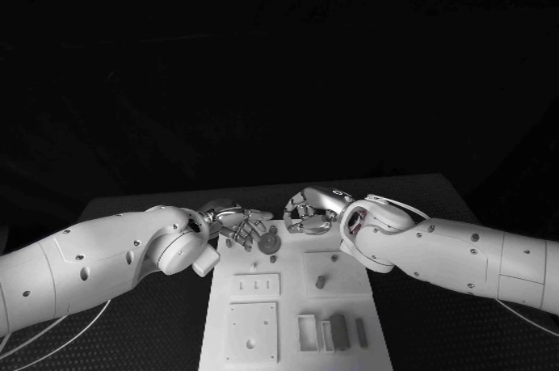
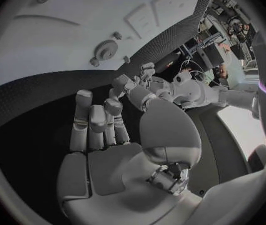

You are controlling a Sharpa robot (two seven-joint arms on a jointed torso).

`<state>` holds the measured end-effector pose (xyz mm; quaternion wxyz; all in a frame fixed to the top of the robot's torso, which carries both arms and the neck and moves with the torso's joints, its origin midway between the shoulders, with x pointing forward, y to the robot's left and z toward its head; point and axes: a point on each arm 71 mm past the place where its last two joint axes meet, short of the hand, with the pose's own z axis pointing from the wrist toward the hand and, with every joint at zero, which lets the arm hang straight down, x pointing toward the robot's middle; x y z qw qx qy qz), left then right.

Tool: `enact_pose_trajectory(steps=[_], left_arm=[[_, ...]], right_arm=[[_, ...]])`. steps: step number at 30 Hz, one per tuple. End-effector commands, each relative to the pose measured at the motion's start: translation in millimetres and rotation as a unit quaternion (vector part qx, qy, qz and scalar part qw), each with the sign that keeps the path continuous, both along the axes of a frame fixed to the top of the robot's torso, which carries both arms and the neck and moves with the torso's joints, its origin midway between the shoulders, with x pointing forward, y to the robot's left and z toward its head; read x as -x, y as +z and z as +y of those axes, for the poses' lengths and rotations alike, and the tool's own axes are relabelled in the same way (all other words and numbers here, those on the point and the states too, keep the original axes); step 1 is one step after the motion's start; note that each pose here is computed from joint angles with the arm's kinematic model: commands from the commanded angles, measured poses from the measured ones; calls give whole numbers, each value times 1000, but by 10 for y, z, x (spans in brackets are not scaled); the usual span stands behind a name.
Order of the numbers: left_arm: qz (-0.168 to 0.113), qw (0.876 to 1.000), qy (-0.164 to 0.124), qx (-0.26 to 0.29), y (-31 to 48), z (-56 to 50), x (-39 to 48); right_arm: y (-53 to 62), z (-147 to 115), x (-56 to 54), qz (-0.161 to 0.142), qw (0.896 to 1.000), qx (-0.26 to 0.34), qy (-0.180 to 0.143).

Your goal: Assemble the parts on the task board

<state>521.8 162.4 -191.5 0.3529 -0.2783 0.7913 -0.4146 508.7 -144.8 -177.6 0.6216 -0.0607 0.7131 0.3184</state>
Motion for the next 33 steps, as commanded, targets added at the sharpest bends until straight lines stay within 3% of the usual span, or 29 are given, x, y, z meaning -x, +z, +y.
enact_pose_trajectory(steps=[1, 10, 22, 33], left_arm=[[8, 1000, -10, -8, -4, -63, 35], [16, 1000, -23, -9, -10, -163, 93], [22, 999, -36, -8, -16, -196, 127], [22, 999, -29, -1, -10, -179, 118]], right_arm=[[-10, 82, 41, 10, 1000, 9, 14], [7, 243, 103, 10, 999, 3, 33], [12, 310, 119, 8, 999, 3, 43], [4, 384, 125, 12, 999, 5, 53]])
